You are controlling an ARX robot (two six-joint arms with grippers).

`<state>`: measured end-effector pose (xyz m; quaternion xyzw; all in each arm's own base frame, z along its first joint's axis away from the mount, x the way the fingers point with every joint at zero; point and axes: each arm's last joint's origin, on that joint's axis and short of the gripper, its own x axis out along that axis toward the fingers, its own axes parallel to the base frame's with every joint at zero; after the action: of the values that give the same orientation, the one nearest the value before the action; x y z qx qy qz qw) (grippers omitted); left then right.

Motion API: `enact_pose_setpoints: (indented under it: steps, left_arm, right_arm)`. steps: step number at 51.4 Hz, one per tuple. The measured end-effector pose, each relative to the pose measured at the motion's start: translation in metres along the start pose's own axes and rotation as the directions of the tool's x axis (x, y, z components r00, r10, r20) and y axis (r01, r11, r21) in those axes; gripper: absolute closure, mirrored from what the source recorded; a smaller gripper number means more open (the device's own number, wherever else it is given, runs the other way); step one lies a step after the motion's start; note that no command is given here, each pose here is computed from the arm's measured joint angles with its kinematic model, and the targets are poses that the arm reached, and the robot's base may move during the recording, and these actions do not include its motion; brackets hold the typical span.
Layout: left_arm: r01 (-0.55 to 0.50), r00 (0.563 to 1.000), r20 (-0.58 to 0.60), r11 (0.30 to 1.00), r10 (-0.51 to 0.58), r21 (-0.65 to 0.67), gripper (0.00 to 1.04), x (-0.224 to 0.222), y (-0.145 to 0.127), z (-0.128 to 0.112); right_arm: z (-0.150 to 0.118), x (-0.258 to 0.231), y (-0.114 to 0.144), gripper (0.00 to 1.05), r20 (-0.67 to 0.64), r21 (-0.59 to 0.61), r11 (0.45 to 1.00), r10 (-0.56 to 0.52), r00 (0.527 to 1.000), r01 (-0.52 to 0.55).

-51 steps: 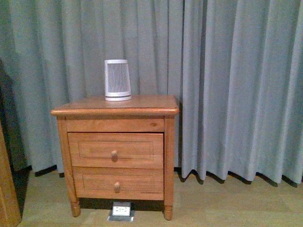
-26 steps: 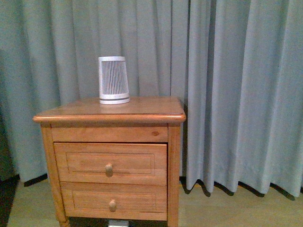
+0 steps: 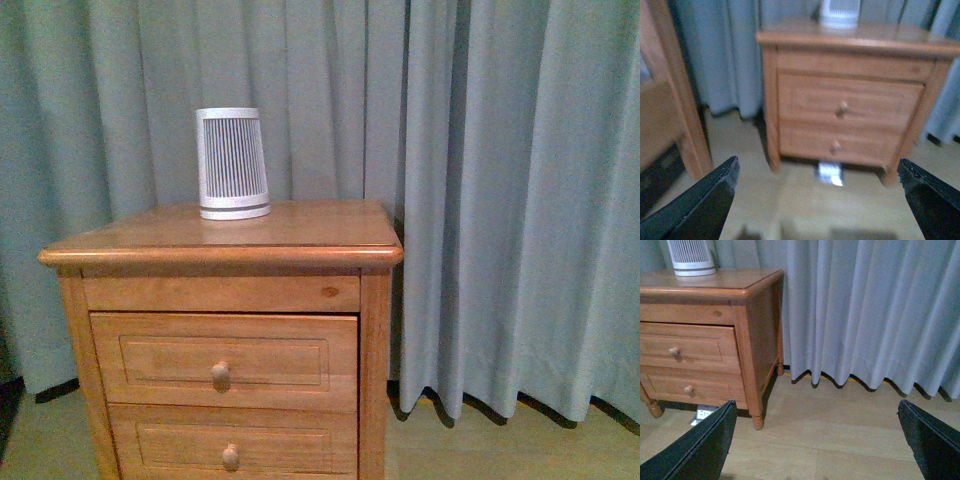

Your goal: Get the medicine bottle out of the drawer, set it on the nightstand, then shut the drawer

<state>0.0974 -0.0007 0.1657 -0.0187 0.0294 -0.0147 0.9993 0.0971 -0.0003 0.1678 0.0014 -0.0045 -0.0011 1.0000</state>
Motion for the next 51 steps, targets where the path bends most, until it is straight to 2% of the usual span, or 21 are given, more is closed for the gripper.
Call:
enact_pose_setpoints:
  steps: [4,7,20,29,37,51]
  left_arm:
    - [-0.010,0.981,-0.192,0.990,-0.017,-0.138,0.07,0.001,0.000,-0.004]
    - [-0.023,0.973,-0.231,0.981,-0.023,-0.193,0.07,0.005,0.000,-0.007]
    - [-0.025,0.982,-0.188,0.975,-0.017,-0.221,0.07,0.041,0.003,0.002]
    - [0.011,0.993,-0.112,0.986,-0.030,-0.168,0.07,0.094,-0.006,0.019]
    - [0.039,0.995,-0.085,0.993,-0.048,-0.108,0.07,0.152,-0.021,0.023]
    - [0.099,0.993,-0.060,0.994,-0.102,-0.051,0.07,0.241,-0.058,0.016]
  right_arm:
    - [0.000,0.000,0.000,0.07,0.000,0.000,1.000,0.001,1.000,-0.001]
    - [0.000,0.000,0.000,0.07,0.000,0.000,1.000,0.000,1.000,0.000]
    - [0.000,0.000,0.000,0.07,0.000,0.000,1.000,0.000,1.000,0.000]
    - [0.000,0.000,0.000,0.07,0.000,0.000,1.000,0.000,1.000,0.000]
    - [0.000,0.000,0.000,0.07,0.000,0.000,1.000,0.000,1.000,0.000]
    - [0.000,0.000,0.000,0.07,0.000,0.000,1.000,0.000,1.000,0.000]
